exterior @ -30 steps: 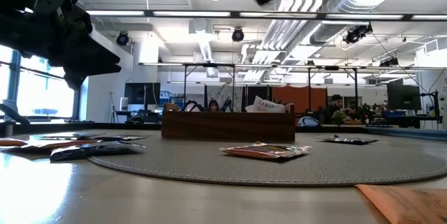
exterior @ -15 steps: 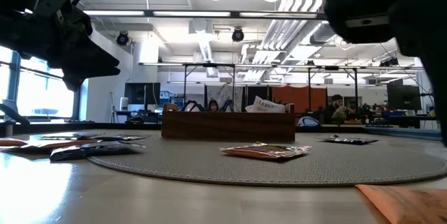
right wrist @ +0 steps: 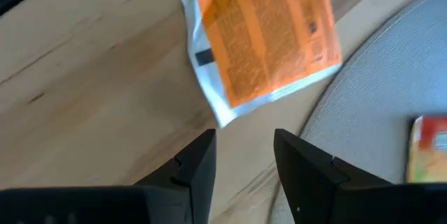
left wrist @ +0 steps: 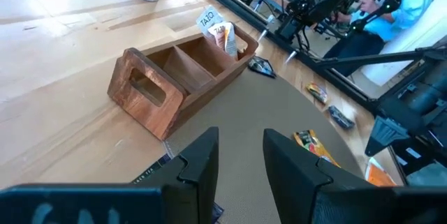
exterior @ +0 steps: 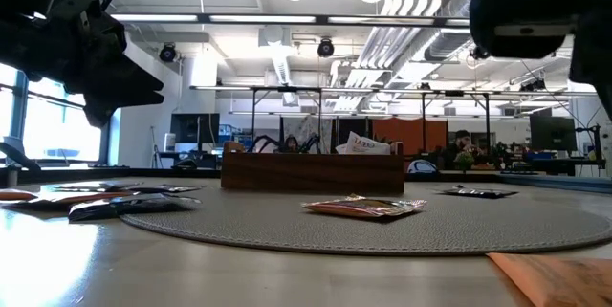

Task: Pick & Place Tea
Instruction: Put the white tea bag into the right section of the wooden organizer

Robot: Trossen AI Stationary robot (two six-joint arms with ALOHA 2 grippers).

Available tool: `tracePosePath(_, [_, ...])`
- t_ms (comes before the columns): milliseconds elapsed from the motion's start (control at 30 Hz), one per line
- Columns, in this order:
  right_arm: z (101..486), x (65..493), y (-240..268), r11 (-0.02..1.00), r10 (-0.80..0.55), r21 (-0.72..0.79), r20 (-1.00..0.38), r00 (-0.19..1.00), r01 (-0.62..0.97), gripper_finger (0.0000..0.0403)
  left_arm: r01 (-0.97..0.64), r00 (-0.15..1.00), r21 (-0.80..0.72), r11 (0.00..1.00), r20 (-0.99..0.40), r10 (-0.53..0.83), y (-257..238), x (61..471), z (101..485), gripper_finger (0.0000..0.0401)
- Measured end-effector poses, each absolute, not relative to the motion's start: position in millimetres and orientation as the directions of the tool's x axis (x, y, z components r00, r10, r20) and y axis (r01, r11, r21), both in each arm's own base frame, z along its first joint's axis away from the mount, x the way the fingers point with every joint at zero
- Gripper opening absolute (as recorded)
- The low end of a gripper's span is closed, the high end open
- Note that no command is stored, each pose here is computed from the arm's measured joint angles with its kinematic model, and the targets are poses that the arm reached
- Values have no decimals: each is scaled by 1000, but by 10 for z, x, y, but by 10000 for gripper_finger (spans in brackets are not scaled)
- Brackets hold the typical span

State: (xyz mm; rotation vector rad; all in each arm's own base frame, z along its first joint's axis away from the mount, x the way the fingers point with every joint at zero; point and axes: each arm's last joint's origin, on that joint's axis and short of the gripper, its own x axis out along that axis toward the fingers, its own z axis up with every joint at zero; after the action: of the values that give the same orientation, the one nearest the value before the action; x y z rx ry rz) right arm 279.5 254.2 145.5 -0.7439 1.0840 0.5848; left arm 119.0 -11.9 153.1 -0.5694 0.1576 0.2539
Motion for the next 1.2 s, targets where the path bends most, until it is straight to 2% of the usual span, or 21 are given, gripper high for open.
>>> tracePosePath(300, [1455, 2824, 2571, 547, 109, -274, -914, 392, -791, 141, -282, 956, -507, 815, -222, 193, -119, 1189, 1526, 112])
tracePosePath(567, [1352, 2847, 2591, 541, 122, -248, -922, 367, -804, 138, -282, 956, -506, 815, -222, 193, -119, 1189, 1525, 112])
tracePosePath(967, [1356, 2894, 2615, 534, 158, -261, -904, 398, -804, 136, -282, 956, -503, 817, -223, 193, -119, 1189, 1524, 112])
tracePosePath(1067, [1338, 2898, 2614, 531, 163, -252, -907, 389, -809, 123, -282, 956, -503, 817, -223, 193, -119, 1189, 1524, 112])
tracePosePath(1200, [1310, 2910, 2610, 560, 185, -205, -914, 362, -803, 87, -282, 956, -503, 817, -223, 193, -119, 1188, 1525, 112])
